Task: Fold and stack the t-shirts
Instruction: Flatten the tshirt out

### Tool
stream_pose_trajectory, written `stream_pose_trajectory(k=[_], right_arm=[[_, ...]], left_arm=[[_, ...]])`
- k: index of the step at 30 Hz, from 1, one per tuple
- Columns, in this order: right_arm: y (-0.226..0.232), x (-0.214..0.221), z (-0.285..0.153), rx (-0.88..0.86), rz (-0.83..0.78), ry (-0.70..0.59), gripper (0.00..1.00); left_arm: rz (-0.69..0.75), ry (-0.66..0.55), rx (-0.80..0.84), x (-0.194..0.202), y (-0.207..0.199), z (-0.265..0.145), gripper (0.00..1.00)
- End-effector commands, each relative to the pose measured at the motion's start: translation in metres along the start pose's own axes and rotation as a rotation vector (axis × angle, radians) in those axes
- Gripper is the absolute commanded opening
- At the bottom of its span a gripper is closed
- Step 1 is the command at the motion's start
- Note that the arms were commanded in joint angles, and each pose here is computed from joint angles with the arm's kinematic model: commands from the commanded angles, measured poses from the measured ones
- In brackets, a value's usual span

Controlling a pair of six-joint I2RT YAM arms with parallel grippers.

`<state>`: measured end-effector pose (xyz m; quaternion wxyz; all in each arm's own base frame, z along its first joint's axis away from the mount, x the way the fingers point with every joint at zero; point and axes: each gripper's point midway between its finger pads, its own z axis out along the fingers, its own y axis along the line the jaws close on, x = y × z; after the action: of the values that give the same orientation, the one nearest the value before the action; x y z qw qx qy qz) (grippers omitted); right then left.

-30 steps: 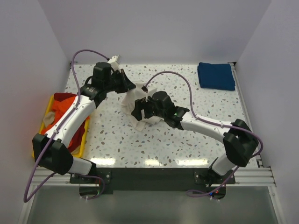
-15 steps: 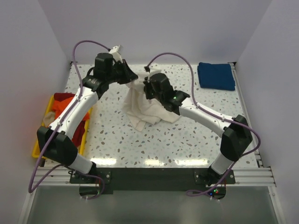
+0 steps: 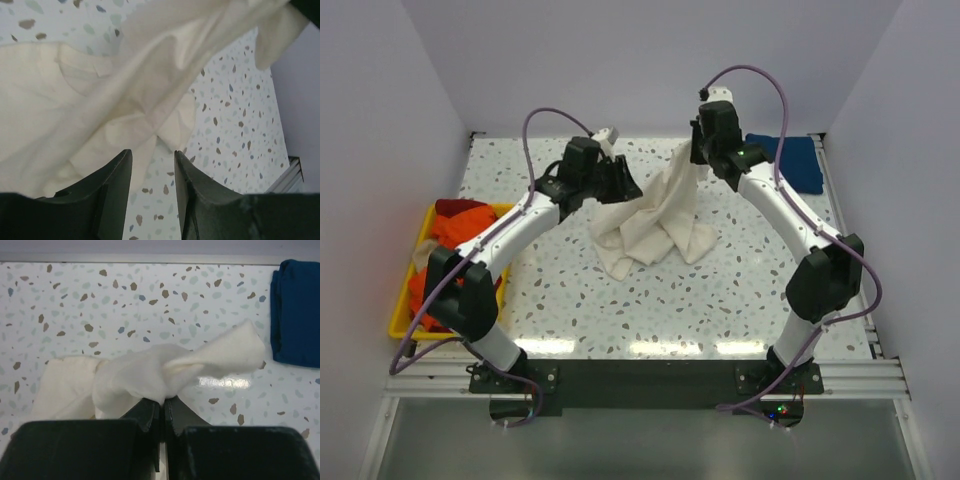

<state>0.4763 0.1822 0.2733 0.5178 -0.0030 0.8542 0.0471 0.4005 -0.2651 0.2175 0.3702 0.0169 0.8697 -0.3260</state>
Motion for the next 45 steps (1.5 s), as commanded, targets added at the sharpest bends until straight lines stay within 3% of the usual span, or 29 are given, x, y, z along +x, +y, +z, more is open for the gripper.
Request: stream_pose_trajectory(k=[1, 7, 13, 18, 32, 38, 41, 42, 44, 45], right_arm=[[-0.007, 0.011, 0.008, -0.003, 0.002, 0.052, 0.00], [-0.021, 0.014, 0.016, 0.004, 0.035, 0.070, 0.00], [-0.025, 0.016, 0.012, -0.005, 0.046, 0.072, 0.00], [-0.026, 0.013, 0.005, -0.016, 0.055, 0.065, 0.00], [-0.028, 0.012, -0.007, -0.030, 0.068, 0.052, 0.00], [-0.030, 0.011, -0.009, -0.030, 0.073, 0.048, 0.00], [-0.031, 0.008, -0.010, -0.025, 0.078, 0.042, 0.00], [-0.032, 0.006, -0.011, -0.021, 0.079, 0.040, 0.00], [-0.034, 0.004, -0.012, -0.013, 0.082, 0.035, 0.00], [-0.036, 0.003, -0.013, -0.008, 0.083, 0.034, 0.00]], left_arm=[[0.054, -0.016, 0.051, 0.026, -0.029, -0.010, 0.43], [0.206, 0.143, 0.030, 0.129, -0.061, 0.021, 0.41], [0.297, 0.201, -0.021, 0.171, -0.072, 0.061, 0.45], [0.310, 0.216, -0.101, 0.186, -0.054, 0.092, 0.46], [0.319, 0.196, -0.102, 0.188, -0.057, 0.133, 0.47], [0.322, 0.164, -0.154, 0.182, -0.048, 0.137, 0.38], [0.322, 0.150, -0.181, 0.179, -0.043, 0.136, 0.24], [0.321, 0.144, -0.189, 0.177, -0.043, 0.134, 0.13], [0.321, 0.136, -0.218, 0.175, -0.038, 0.128, 0.01], [0.318, 0.116, -0.215, 0.167, -0.042, 0.121, 0.00]])
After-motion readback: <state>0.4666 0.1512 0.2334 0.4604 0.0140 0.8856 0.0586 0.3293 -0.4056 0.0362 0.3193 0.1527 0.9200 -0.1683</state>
